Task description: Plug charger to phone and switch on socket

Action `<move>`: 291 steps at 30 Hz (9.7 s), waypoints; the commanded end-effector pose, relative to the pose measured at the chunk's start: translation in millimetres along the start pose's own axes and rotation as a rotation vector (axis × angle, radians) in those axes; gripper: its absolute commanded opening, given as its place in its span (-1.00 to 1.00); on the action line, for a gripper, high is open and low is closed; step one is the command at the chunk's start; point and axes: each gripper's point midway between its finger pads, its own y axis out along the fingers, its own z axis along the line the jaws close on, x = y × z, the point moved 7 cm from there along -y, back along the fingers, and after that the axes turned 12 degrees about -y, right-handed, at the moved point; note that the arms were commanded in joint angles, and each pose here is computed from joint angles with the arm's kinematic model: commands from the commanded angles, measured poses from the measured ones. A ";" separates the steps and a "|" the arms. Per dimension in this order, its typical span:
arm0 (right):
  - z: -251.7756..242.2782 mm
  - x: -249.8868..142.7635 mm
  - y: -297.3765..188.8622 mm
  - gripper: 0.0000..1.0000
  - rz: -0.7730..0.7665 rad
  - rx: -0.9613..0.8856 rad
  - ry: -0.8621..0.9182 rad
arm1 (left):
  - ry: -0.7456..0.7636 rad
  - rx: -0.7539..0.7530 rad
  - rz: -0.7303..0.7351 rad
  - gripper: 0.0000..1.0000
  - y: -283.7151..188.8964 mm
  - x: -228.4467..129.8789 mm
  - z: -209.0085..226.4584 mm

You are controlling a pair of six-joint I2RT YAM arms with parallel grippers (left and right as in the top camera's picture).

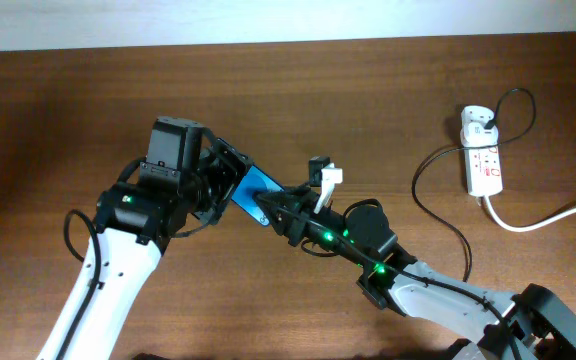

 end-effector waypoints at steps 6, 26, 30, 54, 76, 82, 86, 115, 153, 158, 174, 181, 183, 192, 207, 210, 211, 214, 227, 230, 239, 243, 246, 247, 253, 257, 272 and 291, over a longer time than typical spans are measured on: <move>5.1 4.5 4.0 -0.48 -0.014 0.016 0.013 | 0.004 -0.050 0.007 0.00 -10.7 -3.3 -10.1; 3.5 1.8 4.5 -0.67 -0.002 0.013 0.021 | 0.020 -0.050 0.030 0.03 -9.7 -10.3 -10.9; 4.7 1.8 4.4 -0.87 0.002 0.023 0.038 | 0.020 -0.048 0.031 0.15 -9.6 -10.4 -10.3; -5.7 20.1 -0.8 -0.91 -0.065 0.025 0.509 | 0.409 -0.225 -0.037 0.98 -58.7 -19.7 -21.2; 3.3 13.0 -4.2 -0.91 0.121 0.104 1.223 | 0.676 -0.194 -0.325 0.98 -163.1 -28.8 53.6; 5.8 10.8 -4.7 -0.92 0.154 0.114 1.222 | 0.675 -0.178 -0.317 0.98 -162.2 -29.0 56.6; 6.7 10.2 -4.9 -0.92 0.166 0.117 1.221 | 0.674 -0.174 -0.316 0.98 -162.0 -29.0 57.4; -12.5 10.1 -9.7 -0.91 0.141 0.063 0.993 | 0.084 -0.323 0.122 0.99 -3.0 -27.0 32.8; 2.2 16.1 -6.4 -0.92 0.113 0.128 1.057 | -0.078 -0.395 0.095 -0.60 -10.7 -6.8 22.3; -1.8 10.6 -6.1 -0.91 0.129 0.092 1.077 | -0.076 -0.396 0.103 -1.00 -10.9 -7.6 22.1; -6.6 5.4 -6.1 0.10 0.130 0.072 0.790 | 0.286 -0.468 0.009 -1.00 -19.0 6.9 16.0; -43.2 -35.4 -14.2 0.31 0.283 -0.144 0.182 | 0.693 -0.437 0.032 -1.00 -15.2 -2.4 28.9; -47.8 -33.0 -15.8 0.33 0.279 -0.153 0.133 | 0.727 -0.407 0.041 -1.00 -12.9 -3.1 34.8; -124.3 -12.6 -63.3 0.33 0.547 -0.621 0.071 | 0.771 -0.351 0.057 -1.00 -9.4 -4.2 45.7; -140.6 12.3 -138.9 0.91 0.916 -0.977 0.053 | 0.769 -0.351 0.064 -1.00 -9.3 -4.9 46.3; -143.3 -7.8 -147.8 0.55 0.955 -0.978 0.083 | 0.769 -0.352 0.067 -1.00 -9.3 -5.2 46.3; -143.8 -11.5 -148.1 0.52 0.955 -0.970 0.088 | 0.769 -0.352 0.067 -1.00 -9.3 -5.2 46.3; -140.9 -23.4 -138.6 0.51 0.919 -0.845 0.135 | 0.769 -0.352 0.067 -1.00 -9.3 -5.2 46.3; -181.3 -78.4 -136.5 -0.35 1.001 -0.915 0.328 | 0.750 -0.355 0.091 -1.00 -9.5 -7.5 47.2; -179.5 -80.3 -138.9 -0.52 1.018 -0.918 0.340 | 0.750 -0.355 0.091 -1.00 -9.5 -7.5 47.2; -172.3 -83.2 -135.5 -0.91 1.024 -0.850 0.392 | 0.750 -0.356 0.091 -1.00 -9.5 -7.5 47.1; -164.5 -79.4 -127.0 -0.91 1.015 -0.730 0.376 | 0.759 -0.372 0.080 -1.00 -10.3 -6.8 44.0; -142.7 -66.0 -114.0 -0.91 0.965 -0.513 0.352 | 0.763 -0.380 0.076 -1.00 -10.8 -6.7 42.5; -134.9 -59.1 -111.1 -0.91 0.937 -0.469 0.351 | 0.764 -0.384 0.082 -1.00 -11.0 -7.4 42.3; -76.5 -24.8 -114.9 -0.91 0.854 -0.206 0.288 | 0.845 -0.563 0.135 -1.00 -22.9 -18.3 21.5; -21.7 4.3 -128.8 -0.91 0.751 -0.023 0.197 | 0.837 -0.642 0.149 -1.00 -30.3 -21.4 10.2; 25.8 28.3 -138.0 -0.91 0.572 0.321 -0.180 | 0.590 -0.888 0.243 -1.00 -66.1 -28.0 -30.9; 35.6 8.7 -120.4 -0.92 0.680 0.299 -0.215 | 0.496 -0.750 0.332 -1.00 -31.8 -37.7 -22.1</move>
